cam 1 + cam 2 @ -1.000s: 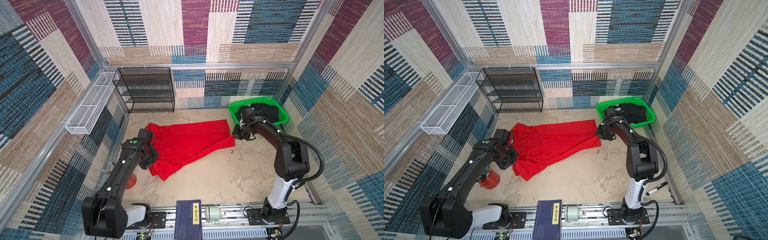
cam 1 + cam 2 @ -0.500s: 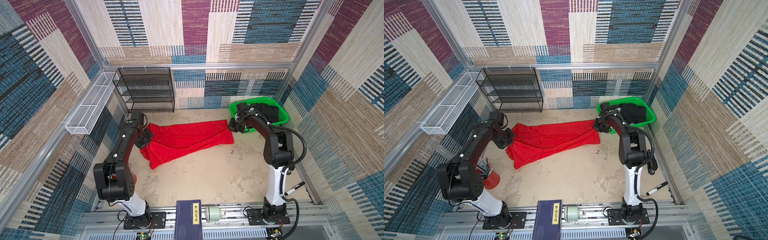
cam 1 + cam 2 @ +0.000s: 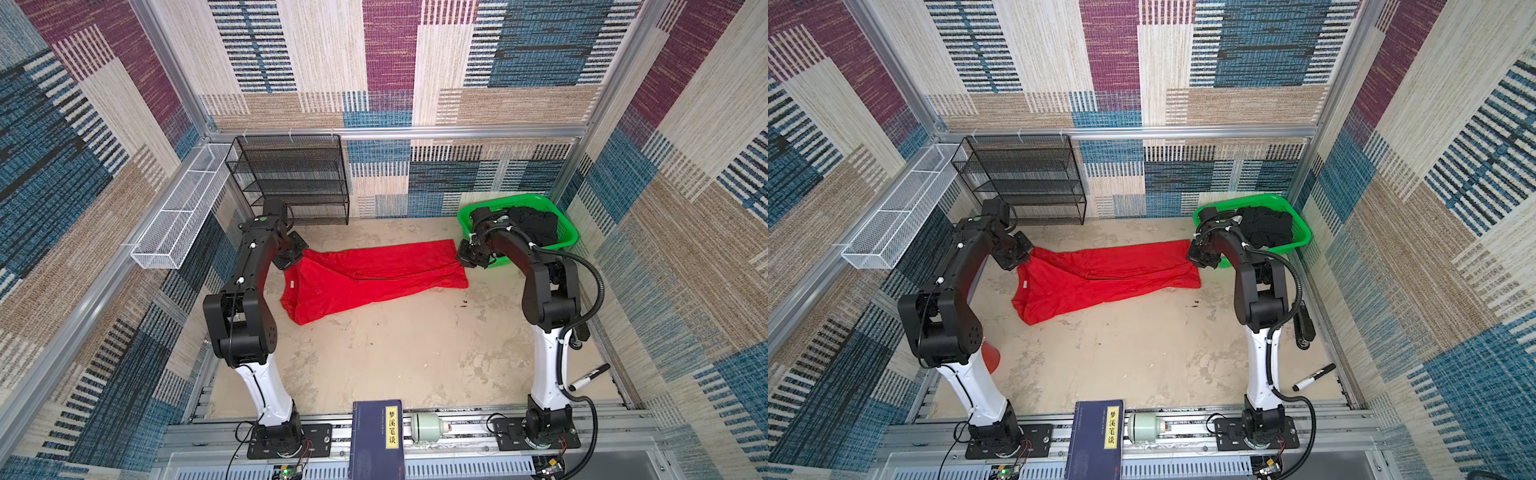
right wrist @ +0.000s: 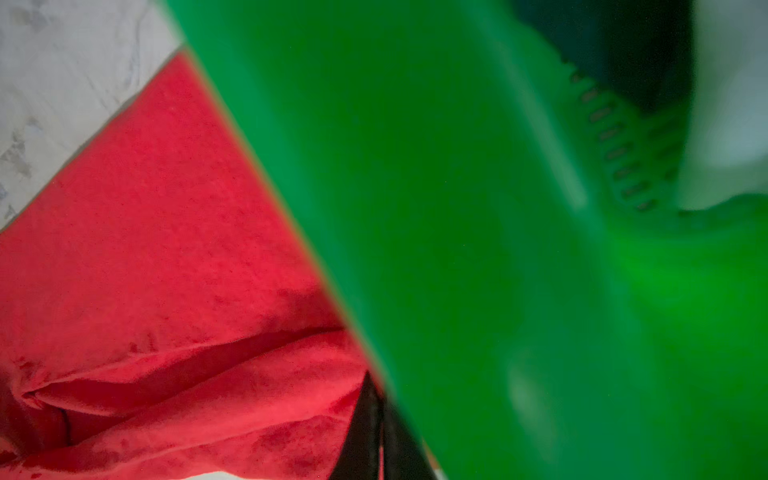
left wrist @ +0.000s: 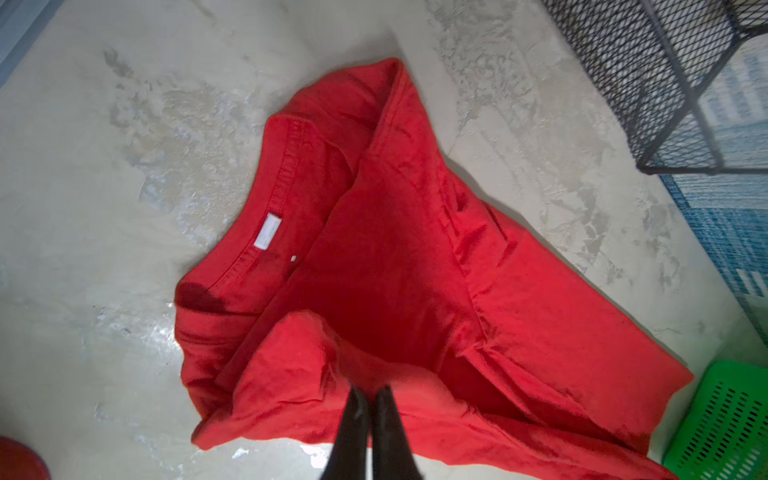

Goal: Fold and stack the t-shirts

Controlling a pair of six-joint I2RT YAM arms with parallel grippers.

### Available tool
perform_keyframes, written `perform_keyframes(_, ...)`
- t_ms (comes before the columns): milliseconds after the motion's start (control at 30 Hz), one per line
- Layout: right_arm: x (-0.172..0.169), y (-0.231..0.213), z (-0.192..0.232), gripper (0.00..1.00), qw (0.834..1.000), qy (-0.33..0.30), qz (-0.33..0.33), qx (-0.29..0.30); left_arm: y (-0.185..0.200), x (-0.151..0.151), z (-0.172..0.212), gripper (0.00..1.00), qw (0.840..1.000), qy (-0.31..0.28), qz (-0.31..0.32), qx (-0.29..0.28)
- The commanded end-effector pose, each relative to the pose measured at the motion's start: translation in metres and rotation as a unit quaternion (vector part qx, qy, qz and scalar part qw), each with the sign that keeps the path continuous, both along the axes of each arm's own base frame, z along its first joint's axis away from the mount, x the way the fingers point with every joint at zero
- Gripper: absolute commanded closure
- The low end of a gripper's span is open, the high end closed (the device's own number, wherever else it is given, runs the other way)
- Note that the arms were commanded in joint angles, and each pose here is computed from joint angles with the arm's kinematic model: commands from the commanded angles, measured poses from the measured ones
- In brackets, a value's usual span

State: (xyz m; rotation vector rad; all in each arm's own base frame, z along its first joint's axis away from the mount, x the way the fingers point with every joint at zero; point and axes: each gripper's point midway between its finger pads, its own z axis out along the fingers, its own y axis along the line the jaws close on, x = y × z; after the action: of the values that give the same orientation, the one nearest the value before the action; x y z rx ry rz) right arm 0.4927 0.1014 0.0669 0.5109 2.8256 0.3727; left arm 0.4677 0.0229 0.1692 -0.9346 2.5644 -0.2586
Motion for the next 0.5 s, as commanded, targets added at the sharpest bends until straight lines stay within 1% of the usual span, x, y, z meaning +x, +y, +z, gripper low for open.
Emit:
perform_keyframes(0,-0.001,-0.003,0.002,1.0,1.0,-0.003,-0.003,-0.008,-0.001,0.016,0.008,1.0,0.999,-0.017,-0.031,0.008)
perform_keyframes(133,-0.005,-0.005,0.001,1.0,1.0,0.001,-0.006,-0.012,0.002,0.037,0.011,1.0,0.999,-0.023,-0.039,0.016)
perform_keyframes(233,-0.007,-0.006,0.001,1.0,1.0,-0.001,-0.004,-0.015,0.002,0.048,0.007,1.0,0.999,-0.02,-0.044,0.019)
perform_keyframes(333,-0.002,-0.001,0.0,1.0,1.0,-0.01,0.002,-0.002,0.004,0.054,-0.002,1.0,0.999,-0.011,-0.047,0.02)
perform_keyframes(400,0.004,0.002,-0.003,1.0,1.0,-0.013,0.004,0.005,0.004,0.057,-0.01,0.97,0.999,-0.005,-0.048,0.021)
perform_keyframes(467,0.011,0.004,-0.003,1.0,1.0,-0.019,0.006,0.007,0.005,0.06,-0.016,0.97,0.999,-0.004,-0.047,0.023)
